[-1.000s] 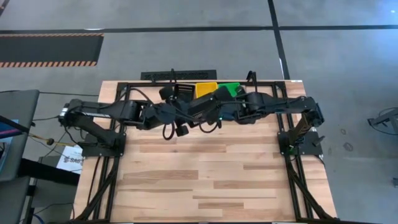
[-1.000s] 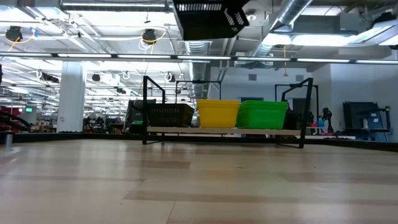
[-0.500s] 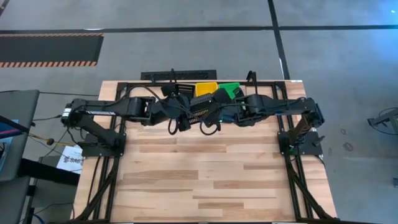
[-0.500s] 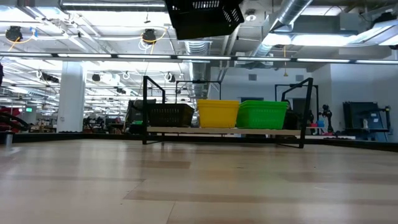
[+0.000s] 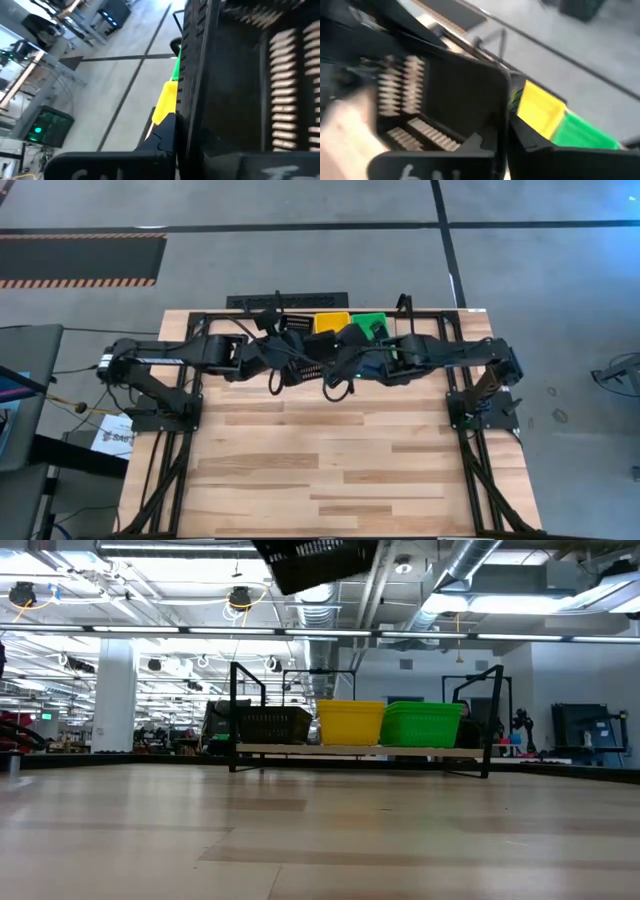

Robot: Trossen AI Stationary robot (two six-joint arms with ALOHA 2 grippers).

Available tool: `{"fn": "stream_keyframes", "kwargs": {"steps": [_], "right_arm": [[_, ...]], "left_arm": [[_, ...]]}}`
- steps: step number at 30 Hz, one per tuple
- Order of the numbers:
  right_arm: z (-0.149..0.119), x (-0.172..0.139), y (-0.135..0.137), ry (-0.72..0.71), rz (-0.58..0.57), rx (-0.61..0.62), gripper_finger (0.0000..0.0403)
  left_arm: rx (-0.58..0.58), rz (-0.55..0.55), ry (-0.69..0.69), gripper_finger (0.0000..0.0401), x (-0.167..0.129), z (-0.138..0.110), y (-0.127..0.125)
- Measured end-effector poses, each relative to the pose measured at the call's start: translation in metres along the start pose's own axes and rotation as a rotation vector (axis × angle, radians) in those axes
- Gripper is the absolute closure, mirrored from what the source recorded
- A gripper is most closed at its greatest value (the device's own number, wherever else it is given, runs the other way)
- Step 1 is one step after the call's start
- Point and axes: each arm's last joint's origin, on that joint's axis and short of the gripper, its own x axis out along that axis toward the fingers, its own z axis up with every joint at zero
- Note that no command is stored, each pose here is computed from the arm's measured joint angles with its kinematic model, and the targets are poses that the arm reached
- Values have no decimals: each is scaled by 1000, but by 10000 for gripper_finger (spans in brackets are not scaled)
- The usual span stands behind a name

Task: Stack baskets on shelf by color
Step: Stack the black bin on top of the black bins on the shelf

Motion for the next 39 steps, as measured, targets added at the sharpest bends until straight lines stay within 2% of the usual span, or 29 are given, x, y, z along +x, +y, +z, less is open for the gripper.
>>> {"fn": "stream_keyframes", "kwargs": {"steps": [3,9,15,20,26,30,33,36,39], "right_arm": [[13,-21,9,-96,82,-32,347],[28,-54,20,-211,173,-73,284],[38,-74,18,-269,202,-115,202],[41,-90,14,-268,238,-85,166],[24,-93,10,-154,212,-75,172],[8,-77,0,-22,97,-17,189],[-3,-54,-4,108,15,19,206],[-4,-31,-7,203,33,34,244],[0,-6,-5,227,93,12,310]], "left_arm": [[-33,-9,-12,400,0,1,2],[-39,-26,-3,400,2,0,1],[-54,-16,-5,400,2,1,1],[-20,116,34,401,-5,-5,13],[-271,182,26,401,-64,-23,82],[-445,212,-27,401,-111,-50,120],[-510,228,-47,401,-136,-69,135],[-544,228,-49,401,-149,-82,141],[-530,221,-26,401,-151,-86,141]]}}
